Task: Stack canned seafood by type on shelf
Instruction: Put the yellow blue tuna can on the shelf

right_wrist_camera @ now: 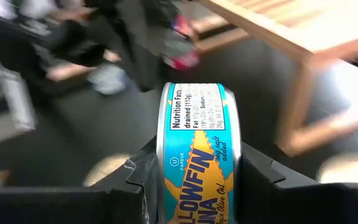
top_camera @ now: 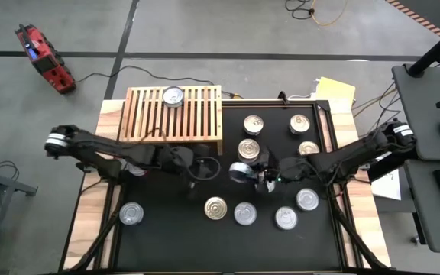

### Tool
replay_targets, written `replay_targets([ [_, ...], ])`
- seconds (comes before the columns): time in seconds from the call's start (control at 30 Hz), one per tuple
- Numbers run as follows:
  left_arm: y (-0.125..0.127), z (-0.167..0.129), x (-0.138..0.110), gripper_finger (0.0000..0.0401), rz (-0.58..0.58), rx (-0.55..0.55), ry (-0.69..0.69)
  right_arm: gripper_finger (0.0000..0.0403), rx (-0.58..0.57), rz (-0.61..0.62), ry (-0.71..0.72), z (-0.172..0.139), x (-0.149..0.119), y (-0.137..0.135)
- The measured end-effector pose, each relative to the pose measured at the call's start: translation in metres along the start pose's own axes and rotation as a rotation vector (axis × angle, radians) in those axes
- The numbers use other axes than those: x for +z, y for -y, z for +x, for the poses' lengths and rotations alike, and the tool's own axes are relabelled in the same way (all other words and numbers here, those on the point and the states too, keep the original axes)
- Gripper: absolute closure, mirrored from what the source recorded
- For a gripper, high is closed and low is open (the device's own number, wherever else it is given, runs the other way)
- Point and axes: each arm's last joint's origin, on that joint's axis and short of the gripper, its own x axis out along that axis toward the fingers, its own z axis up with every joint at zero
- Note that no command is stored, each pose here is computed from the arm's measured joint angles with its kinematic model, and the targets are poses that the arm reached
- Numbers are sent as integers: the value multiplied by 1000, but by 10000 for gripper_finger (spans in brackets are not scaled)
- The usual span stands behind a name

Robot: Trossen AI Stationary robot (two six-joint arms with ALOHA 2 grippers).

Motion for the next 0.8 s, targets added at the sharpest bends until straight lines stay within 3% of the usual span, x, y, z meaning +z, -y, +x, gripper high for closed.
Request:
replay_targets([
  [0.17,1,-36,10,401,-51,89,20,268,185,88,91,5,23,16],
  [0.37,-5,-70,12,401,-93,442,-43,267,218,270,119,12,45,57],
  [0.47,-9,-80,10,401,-99,569,-87,267,206,366,127,18,57,78],
  [0.63,-11,-88,4,401,-83,699,-174,267,247,497,111,33,79,105],
  [0.8,-12,-89,1,401,-72,760,-218,267,311,580,84,59,102,119],
])
